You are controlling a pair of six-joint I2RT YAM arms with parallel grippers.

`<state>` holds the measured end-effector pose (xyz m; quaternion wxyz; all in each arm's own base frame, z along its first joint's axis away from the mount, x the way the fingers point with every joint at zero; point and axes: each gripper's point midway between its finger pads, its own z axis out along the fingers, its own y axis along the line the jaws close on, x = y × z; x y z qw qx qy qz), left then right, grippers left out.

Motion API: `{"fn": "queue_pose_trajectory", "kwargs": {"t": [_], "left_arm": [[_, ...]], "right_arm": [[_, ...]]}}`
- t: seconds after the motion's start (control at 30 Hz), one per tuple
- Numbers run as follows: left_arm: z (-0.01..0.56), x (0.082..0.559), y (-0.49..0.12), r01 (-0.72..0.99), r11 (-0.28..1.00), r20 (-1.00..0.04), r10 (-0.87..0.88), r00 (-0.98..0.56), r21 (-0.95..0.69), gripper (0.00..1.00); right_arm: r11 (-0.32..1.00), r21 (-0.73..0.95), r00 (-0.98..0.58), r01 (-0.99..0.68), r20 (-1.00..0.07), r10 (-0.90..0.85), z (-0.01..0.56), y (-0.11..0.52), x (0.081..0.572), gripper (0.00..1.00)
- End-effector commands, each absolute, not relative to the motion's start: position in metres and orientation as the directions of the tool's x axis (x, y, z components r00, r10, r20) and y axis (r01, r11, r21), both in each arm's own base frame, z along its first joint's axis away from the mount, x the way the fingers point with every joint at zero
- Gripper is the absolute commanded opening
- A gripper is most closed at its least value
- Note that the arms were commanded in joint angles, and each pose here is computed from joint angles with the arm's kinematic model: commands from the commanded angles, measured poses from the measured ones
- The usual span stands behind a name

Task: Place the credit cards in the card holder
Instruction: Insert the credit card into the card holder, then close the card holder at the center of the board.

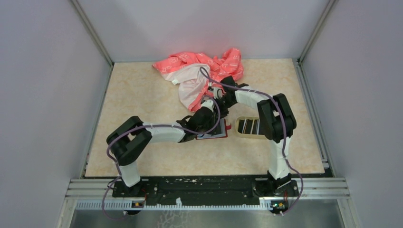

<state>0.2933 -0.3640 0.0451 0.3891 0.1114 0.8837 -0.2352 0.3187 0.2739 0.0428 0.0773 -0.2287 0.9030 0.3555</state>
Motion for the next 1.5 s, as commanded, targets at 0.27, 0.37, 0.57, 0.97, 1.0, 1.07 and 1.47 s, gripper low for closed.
{"fn": "queue_pose_trajectory", "kwargs": {"t": [0.27, 0.37, 0.57, 0.97, 1.0, 1.07, 1.47], "left_arm": [[0.022, 0.307, -0.330, 0.245, 0.945, -0.732, 0.011, -0.682, -0.215, 0.32], [0.022, 0.307, -0.322, 0.225, 0.951, -0.731, -0.002, -0.682, -0.212, 0.33], [0.035, 0.308, -0.312, 0.215, 0.953, -0.746, -0.017, -0.665, -0.214, 0.34], [0.132, 0.275, -0.306, 0.503, 0.805, -0.889, -0.065, -0.453, -0.315, 0.55], [0.135, 0.271, -0.300, 0.506, 0.797, -0.893, -0.088, -0.442, -0.329, 0.63], [0.144, 0.263, -0.288, 0.514, 0.765, -0.889, -0.165, -0.427, -0.389, 0.79], [0.093, 0.231, -0.251, 0.331, 0.613, -0.626, -0.358, -0.693, -0.717, 0.84]], "right_arm": [[0.689, 0.462, -0.823, -0.559, -0.413, -0.390, 0.071, 0.232, 0.334, 0.39], [0.657, 0.475, -0.800, -0.585, -0.470, -0.373, 0.088, 0.229, 0.335, 0.39], [0.572, 0.454, -0.713, -0.683, -0.584, -0.387, 0.118, 0.231, 0.328, 0.39], [0.109, 0.187, -0.214, -0.976, -0.912, -0.351, 0.179, 0.248, 0.271, 0.34], [0.033, 0.141, -0.143, -0.990, -0.926, -0.349, 0.173, 0.247, 0.259, 0.33], [-0.086, 0.088, -0.052, -0.992, -0.934, -0.354, 0.156, 0.244, 0.242, 0.32], [0.206, 0.131, -0.241, -0.970, -0.634, -0.735, 0.067, 0.226, 0.291, 0.25]]}}
